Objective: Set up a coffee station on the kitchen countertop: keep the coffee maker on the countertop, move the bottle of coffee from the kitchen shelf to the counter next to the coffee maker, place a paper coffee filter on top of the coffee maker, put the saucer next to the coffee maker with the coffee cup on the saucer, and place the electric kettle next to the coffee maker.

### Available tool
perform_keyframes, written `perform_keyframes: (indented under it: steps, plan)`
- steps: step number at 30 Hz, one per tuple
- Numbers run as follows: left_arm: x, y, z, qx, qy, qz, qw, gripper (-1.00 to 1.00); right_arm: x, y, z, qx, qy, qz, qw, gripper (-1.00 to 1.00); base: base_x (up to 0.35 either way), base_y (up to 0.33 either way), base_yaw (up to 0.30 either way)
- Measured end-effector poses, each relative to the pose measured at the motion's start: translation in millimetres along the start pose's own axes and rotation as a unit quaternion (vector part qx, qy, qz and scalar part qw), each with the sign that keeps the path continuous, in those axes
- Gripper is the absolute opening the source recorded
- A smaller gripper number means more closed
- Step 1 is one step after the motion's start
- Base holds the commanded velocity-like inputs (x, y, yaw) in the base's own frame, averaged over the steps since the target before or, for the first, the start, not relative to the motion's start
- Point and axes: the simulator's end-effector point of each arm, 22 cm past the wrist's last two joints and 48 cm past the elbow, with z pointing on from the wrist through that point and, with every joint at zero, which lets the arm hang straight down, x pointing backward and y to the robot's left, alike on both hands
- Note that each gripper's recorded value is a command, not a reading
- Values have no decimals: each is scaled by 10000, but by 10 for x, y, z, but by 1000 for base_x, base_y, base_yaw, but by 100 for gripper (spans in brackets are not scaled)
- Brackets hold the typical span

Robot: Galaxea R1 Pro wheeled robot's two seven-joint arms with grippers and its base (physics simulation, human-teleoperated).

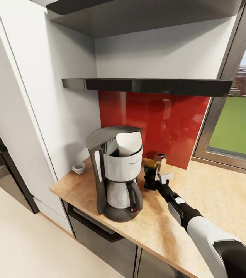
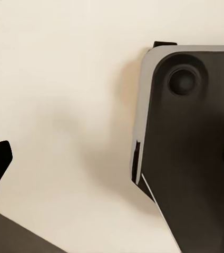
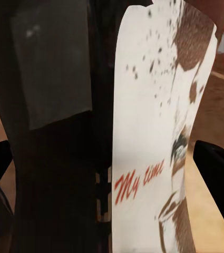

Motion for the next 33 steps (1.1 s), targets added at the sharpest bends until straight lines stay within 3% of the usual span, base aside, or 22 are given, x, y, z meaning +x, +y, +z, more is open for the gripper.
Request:
perform_keyframes:
  steps: [27, 28, 33]
  plan:
    - [-7, 21, -1, -12, -27, 0, 10000, 100, 143, 41, -64, 3, 25, 25, 10000, -100, 4, 0, 0]
    - [-7, 22, -1, -13, -27, 0, 10000, 100, 143, 42, -64, -1, 25, 17, 10000, 100, 0, 0, 0]
    - [-9, 39, 0, -23, -25, 3, 10000, 100, 173, 43, -71, -14, 62, -9, 10000, 100, 0, 0, 0]
